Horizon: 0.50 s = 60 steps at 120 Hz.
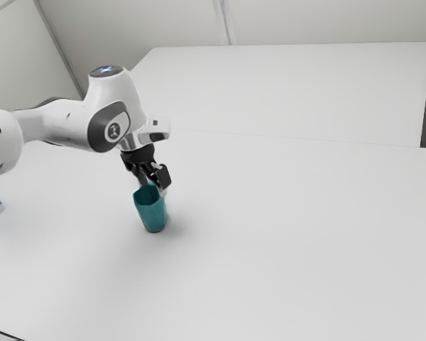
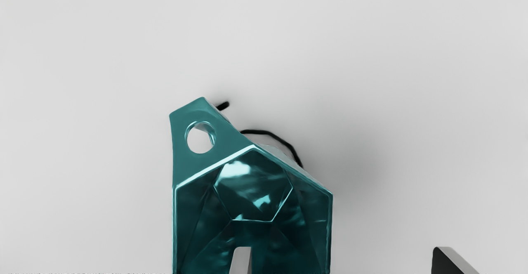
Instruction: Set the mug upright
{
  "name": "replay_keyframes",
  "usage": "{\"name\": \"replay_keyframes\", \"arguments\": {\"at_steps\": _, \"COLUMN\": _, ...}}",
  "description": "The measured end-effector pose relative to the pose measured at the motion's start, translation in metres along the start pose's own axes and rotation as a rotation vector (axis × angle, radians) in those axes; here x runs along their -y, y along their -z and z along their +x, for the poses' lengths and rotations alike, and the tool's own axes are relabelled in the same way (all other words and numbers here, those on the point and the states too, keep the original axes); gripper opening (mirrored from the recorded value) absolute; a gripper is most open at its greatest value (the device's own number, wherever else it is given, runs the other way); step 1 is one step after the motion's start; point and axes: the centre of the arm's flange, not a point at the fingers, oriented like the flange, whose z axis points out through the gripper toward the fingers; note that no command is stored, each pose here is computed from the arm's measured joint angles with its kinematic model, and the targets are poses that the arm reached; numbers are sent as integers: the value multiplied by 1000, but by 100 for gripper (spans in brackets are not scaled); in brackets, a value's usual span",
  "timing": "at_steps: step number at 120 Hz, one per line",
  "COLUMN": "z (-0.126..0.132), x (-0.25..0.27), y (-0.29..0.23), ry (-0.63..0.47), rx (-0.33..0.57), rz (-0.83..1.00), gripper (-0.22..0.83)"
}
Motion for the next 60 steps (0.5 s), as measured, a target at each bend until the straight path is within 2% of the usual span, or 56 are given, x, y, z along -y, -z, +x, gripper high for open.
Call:
{"name": "replay_keyframes", "arguments": {"at_steps": 34, "z": 39, "x": -27, "y": 140, "ry": -19, "rx": -113, "rz": 23, "gripper": 58}}
{"name": "replay_keyframes", "arguments": {"at_steps": 60, "z": 40, "x": -52, "y": 218, "ry": -25, "rx": -123, "rz": 14, "gripper": 60}}
